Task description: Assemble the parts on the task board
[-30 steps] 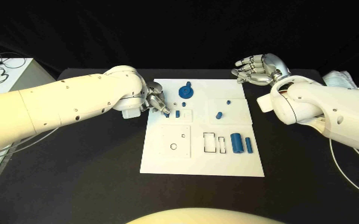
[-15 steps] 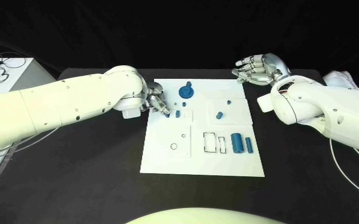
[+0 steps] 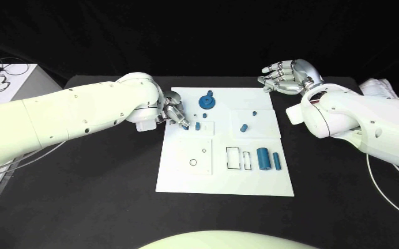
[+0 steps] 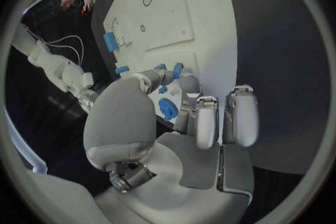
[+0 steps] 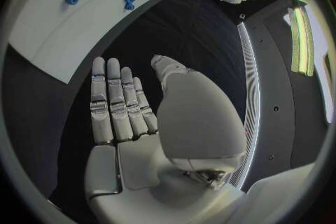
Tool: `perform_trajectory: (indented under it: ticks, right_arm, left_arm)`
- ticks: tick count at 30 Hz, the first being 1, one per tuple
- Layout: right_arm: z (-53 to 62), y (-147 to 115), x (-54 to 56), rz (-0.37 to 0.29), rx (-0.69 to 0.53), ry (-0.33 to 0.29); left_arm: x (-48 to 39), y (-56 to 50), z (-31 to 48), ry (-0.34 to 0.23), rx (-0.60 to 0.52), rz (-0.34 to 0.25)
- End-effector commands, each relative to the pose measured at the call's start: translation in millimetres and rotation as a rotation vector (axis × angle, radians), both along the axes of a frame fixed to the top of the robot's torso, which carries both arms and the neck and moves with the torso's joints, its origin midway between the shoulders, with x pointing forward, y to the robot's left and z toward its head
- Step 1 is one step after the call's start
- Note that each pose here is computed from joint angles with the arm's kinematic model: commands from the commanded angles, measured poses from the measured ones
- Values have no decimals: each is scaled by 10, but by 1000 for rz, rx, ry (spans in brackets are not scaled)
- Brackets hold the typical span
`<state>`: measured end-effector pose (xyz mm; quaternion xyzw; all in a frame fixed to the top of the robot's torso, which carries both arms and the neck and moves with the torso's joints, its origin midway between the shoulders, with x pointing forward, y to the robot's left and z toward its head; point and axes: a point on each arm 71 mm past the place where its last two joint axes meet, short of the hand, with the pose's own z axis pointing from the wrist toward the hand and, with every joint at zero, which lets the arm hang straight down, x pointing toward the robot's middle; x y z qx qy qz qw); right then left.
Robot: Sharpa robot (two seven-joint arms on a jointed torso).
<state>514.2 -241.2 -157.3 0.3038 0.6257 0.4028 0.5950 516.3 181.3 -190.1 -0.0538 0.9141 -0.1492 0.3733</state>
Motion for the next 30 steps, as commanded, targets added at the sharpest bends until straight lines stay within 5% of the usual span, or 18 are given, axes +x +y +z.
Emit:
perform_trajectory:
  ticks: [1, 30]
  right_arm:
    - [1, 18, -2, 19, -2, -3]
    - [1, 23, -4, 21, -1, -3]
  left_arm:
    - [-8, -24, -11, 15, 8, -16]
    - [-27, -83, -129, 52, 44, -30]
